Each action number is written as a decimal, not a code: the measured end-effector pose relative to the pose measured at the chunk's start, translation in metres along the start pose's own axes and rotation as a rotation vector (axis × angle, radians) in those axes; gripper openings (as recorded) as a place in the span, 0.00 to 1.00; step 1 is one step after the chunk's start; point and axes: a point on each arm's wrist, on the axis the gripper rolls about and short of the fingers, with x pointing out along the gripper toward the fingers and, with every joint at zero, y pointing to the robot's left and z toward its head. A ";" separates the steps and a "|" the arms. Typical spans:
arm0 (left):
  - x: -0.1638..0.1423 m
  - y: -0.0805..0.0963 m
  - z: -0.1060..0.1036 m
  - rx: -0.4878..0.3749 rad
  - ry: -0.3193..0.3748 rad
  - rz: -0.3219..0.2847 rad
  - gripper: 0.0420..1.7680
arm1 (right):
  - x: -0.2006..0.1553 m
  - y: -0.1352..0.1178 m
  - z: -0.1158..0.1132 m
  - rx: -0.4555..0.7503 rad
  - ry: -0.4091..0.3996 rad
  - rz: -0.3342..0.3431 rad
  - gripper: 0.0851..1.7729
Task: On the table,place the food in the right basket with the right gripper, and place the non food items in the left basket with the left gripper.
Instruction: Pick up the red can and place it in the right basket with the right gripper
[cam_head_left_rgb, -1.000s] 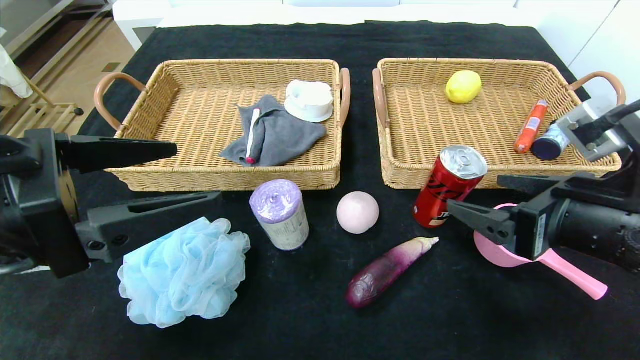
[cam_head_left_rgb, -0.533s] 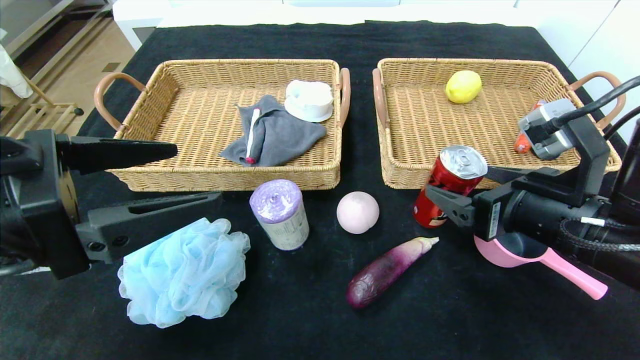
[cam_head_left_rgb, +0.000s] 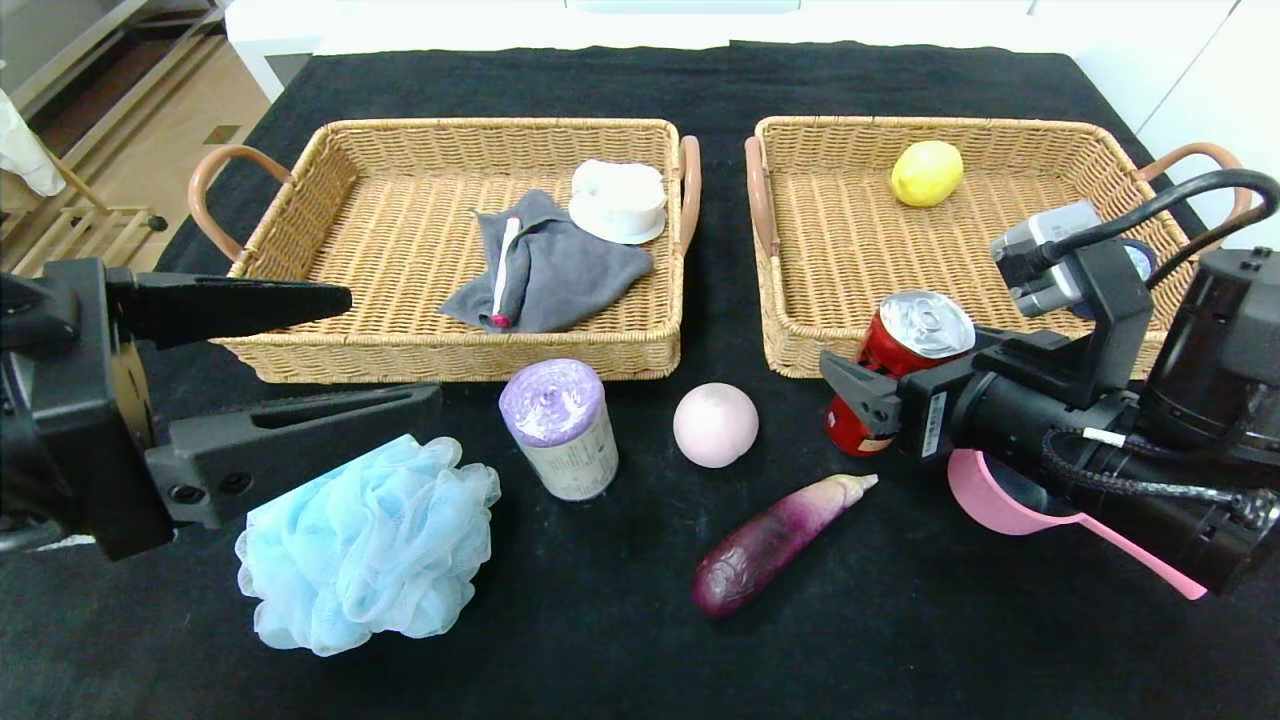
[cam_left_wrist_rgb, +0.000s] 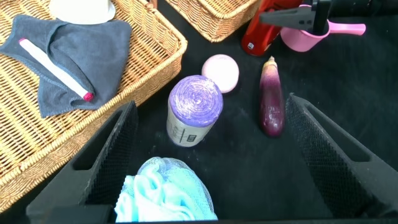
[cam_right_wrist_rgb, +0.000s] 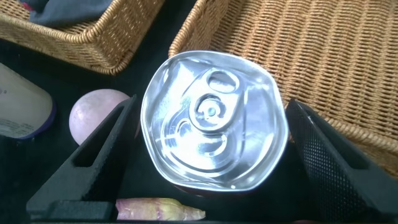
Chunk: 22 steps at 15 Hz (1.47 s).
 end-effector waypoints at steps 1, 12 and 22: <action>0.000 0.000 0.000 0.000 -0.001 0.001 0.97 | 0.001 0.000 -0.001 -0.001 0.004 0.000 0.96; -0.002 -0.001 0.000 0.002 -0.005 0.002 0.97 | 0.003 0.002 -0.001 -0.001 0.003 0.002 0.57; -0.003 -0.001 0.001 0.002 -0.007 0.000 0.97 | 0.001 0.002 0.002 0.004 -0.005 0.010 0.56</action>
